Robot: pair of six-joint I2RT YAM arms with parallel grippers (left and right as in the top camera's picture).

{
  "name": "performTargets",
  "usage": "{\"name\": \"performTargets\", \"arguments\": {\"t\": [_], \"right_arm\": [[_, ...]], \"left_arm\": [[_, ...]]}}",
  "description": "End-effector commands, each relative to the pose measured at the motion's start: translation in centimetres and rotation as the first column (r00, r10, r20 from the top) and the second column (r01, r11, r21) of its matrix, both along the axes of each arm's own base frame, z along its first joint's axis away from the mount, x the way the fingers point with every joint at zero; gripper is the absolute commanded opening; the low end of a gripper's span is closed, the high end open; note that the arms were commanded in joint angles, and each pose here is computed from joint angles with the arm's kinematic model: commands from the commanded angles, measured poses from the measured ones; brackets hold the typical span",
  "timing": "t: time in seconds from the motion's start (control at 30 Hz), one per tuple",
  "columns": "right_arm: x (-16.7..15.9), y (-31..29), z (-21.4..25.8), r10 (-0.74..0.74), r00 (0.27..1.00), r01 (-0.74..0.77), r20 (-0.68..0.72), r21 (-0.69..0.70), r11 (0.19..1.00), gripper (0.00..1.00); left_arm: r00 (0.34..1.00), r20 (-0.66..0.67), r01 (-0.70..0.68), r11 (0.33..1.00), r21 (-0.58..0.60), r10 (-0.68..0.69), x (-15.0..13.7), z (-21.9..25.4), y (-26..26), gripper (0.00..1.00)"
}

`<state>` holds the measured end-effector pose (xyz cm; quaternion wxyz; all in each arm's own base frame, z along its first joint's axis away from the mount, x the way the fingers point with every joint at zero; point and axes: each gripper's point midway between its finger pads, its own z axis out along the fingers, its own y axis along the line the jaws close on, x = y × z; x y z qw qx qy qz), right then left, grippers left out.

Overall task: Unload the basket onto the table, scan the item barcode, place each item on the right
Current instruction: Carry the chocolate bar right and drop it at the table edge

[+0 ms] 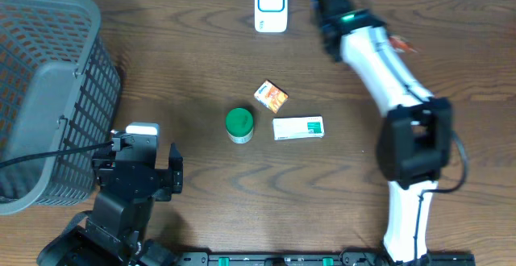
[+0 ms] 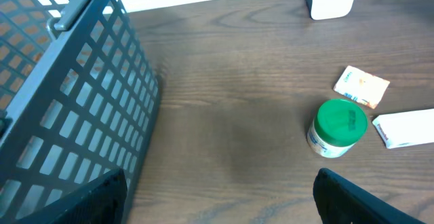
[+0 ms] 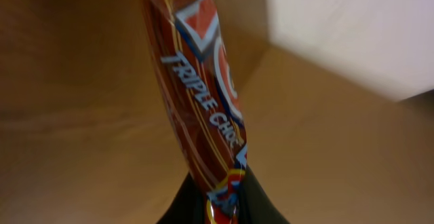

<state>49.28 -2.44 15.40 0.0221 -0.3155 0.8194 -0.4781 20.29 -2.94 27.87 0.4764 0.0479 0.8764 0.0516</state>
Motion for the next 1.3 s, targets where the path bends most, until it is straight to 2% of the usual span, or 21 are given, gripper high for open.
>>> {"name": "performTargets", "arguments": {"t": [0.0,0.1,0.2,0.27,0.5,0.63,0.73,0.77,0.8,0.83,0.93,1.0,1.23,1.27], "right_arm": [[-1.8,-4.6,-1.9,-0.303,0.946,0.268,0.113,0.252,0.930,0.01],[-4.0,-9.5,-3.9,-0.458,0.887,0.414,0.058,0.339,0.845,0.01],[-6.8,-15.6,-5.6,-0.610,0.792,0.552,0.024,0.397,0.733,0.01],[-8.1,-18.3,-6.6,-0.666,0.746,0.599,0.008,0.428,0.677,0.01],[-12.8,-25.0,-10.4,-0.807,0.590,0.691,-0.043,0.544,0.477,0.02],[-14.8,-27.5,-12.3,-0.852,0.520,0.694,-0.063,0.612,0.379,0.08],[-15.7,-28.7,-13.0,-0.874,0.479,0.677,-0.086,0.670,0.305,0.19],[-15.9,-28.9,-13.0,-0.877,0.471,0.669,-0.091,0.685,0.288,0.53],[-16.0,-29.3,-12.9,-0.881,0.463,0.658,-0.095,0.703,0.270,0.93],[-16.0,-29.5,-12.7,-0.885,0.455,0.653,-0.097,0.712,0.258,0.99],[-15.4,-29.5,-10.9,-0.898,0.428,0.611,-0.105,0.766,0.202,0.99],[-14.2,-28.9,-8.9,-0.887,0.448,0.548,-0.109,0.818,0.176,0.99],[-9.4,-23.4,1.0,-0.825,0.563,0.251,-0.048,0.961,0.115,0.99],[-8.4,-20.5,3.6,-0.793,0.608,0.179,-0.033,0.979,0.097,0.99]], "left_arm": [[1.000,0.003,-0.008,1.000,0.000,0.008,-0.1,0.0,0.1,0.88],[1.000,0.003,-0.008,1.000,0.000,0.008,-0.1,0.0,0.1,0.88],[1.000,0.003,-0.008,1.000,0.000,0.008,-0.1,0.0,0.1,0.88],[1.000,0.003,-0.008,1.000,0.000,0.008,-0.1,0.0,0.1,0.88],[1.000,0.003,-0.008,1.000,0.000,0.008,-0.1,0.0,0.1,0.88],[1.000,0.003,-0.008,1.000,0.000,0.008,-0.1,0.0,0.1,0.88],[1.000,0.003,-0.008,1.000,0.000,0.008,-0.1,0.0,0.1,0.88],[1.000,0.003,-0.008,1.000,0.000,0.008,-0.1,0.0,0.1,0.88],[1.000,0.003,-0.008,1.000,0.000,0.008,-0.1,0.0,0.1,0.88],[1.000,0.003,-0.008,1.000,0.000,0.008,-0.1,0.0,0.1,0.88],[1.000,0.003,-0.008,1.000,0.000,0.008,-0.1,0.0,0.1,0.88],[1.000,0.003,-0.008,1.000,0.000,0.008,-0.1,0.0,0.1,0.88],[1.000,0.003,-0.008,1.000,0.000,0.008,-0.1,0.0,0.1,0.88],[1.000,0.003,-0.008,1.000,0.000,0.008,-0.1,0.0,0.1,0.88]]}}
